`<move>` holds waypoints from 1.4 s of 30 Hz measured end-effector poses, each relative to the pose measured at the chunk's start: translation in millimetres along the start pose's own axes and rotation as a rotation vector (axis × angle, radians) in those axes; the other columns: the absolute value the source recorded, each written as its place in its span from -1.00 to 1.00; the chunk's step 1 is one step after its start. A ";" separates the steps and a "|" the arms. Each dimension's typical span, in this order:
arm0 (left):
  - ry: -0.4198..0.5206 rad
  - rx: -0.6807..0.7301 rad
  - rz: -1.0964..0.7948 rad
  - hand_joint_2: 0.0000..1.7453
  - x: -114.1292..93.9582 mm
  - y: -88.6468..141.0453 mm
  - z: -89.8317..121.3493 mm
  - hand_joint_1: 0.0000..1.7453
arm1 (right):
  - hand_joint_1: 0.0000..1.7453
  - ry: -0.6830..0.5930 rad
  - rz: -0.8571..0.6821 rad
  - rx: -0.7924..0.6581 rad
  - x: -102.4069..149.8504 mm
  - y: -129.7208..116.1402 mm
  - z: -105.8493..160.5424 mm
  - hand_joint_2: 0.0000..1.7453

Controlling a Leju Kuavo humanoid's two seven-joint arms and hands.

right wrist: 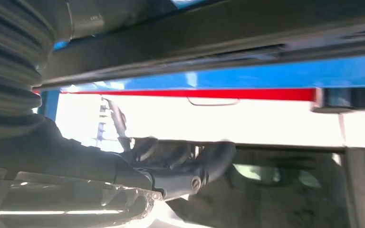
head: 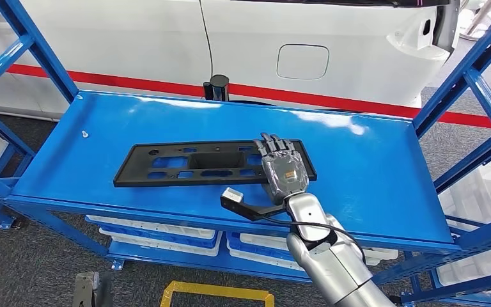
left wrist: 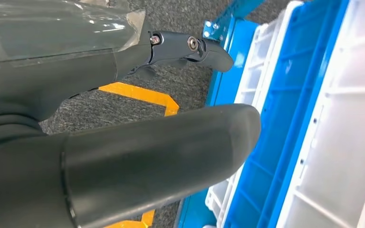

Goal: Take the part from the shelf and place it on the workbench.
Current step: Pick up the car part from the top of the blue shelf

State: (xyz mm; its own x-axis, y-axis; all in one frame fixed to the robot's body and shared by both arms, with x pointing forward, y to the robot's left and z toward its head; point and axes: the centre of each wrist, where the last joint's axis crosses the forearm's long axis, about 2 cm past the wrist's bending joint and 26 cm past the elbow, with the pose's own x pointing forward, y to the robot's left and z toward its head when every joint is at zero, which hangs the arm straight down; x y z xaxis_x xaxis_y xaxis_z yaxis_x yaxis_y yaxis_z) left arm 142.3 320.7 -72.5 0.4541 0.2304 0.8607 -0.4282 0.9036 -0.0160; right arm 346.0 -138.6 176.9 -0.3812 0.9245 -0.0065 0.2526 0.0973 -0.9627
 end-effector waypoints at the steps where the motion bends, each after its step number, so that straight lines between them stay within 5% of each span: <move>1: 0.001 0.005 0.004 -1.00 -0.3 1.4 0.8 -1.00 | 0.59 0.014 -0.001 0.004 -1.8 1.2 -0.1 1.00; 23: 0.006 0.064 0.035 -1.00 -4.5 13.3 12.1 -1.00 | 1.00 0.126 -0.071 -0.019 -18.2 3.3 1.0 1.00; 27: -0.006 0.062 0.029 1.00 -6.2 15.0 15.6 -1.00 | 1.00 0.117 -0.331 -0.098 -21.5 -11.2 8.5 1.00; 31: -0.030 0.058 0.030 1.00 -10.7 15.8 20.3 -1.00 | 1.00 0.072 -0.533 -0.328 -34.0 -49.6 19.2 1.00; 42: -0.110 0.048 0.015 1.00 -19.3 9.9 26.7 -1.00 | 1.00 -0.090 -0.420 -0.993 -84.8 -148.6 79.3 1.00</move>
State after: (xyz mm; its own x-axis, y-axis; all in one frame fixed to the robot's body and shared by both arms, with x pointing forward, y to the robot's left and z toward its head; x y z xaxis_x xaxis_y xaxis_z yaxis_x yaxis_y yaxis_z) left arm 108.5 315.6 -75.7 0.3595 0.2003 0.9114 -0.4728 0.8811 -0.0071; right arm 270.3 -260.7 299.0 -0.6592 0.7210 0.2137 0.6786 0.6928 -0.2439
